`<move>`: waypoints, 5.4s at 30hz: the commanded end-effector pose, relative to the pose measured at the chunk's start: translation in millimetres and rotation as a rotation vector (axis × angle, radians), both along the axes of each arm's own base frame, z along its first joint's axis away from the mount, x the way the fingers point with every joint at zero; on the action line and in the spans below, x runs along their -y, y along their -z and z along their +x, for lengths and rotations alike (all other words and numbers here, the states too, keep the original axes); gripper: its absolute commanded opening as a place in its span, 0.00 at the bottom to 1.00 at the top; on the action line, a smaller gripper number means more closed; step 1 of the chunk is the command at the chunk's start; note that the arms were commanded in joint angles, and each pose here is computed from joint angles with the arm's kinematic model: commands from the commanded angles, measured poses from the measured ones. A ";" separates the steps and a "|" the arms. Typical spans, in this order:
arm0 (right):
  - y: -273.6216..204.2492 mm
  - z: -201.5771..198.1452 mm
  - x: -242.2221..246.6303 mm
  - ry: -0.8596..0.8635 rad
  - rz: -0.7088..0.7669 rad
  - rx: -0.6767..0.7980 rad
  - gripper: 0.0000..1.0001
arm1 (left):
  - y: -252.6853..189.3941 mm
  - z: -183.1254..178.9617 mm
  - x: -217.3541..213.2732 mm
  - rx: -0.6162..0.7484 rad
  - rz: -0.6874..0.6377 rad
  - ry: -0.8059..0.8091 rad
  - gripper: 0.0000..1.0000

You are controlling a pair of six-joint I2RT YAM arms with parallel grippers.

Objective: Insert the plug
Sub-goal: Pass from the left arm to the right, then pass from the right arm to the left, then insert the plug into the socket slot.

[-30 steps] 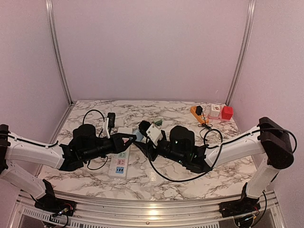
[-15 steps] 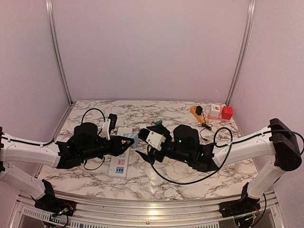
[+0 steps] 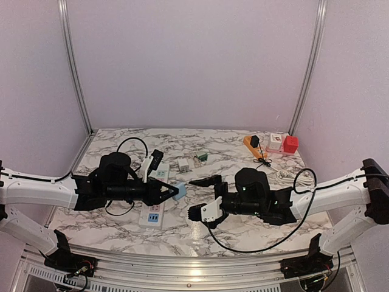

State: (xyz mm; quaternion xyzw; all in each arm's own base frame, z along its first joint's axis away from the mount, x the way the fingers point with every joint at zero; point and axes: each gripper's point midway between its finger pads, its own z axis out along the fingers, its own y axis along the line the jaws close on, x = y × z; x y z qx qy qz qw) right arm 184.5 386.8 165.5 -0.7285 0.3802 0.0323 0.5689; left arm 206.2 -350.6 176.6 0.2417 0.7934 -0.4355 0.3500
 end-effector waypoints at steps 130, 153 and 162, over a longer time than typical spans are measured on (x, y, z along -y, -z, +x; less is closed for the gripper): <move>-16.5 67.8 3.5 0.422 0.269 -0.299 0.98 | 39.3 88.5 -111.2 -0.300 0.528 -0.590 0.00; -12.0 70.7 -0.7 0.431 0.250 -0.303 0.98 | 50.3 95.4 -86.5 -0.443 0.542 -0.511 0.00; -7.5 72.8 -2.3 0.437 0.234 -0.301 0.99 | 58.8 97.0 -97.5 -0.520 0.623 -0.605 0.00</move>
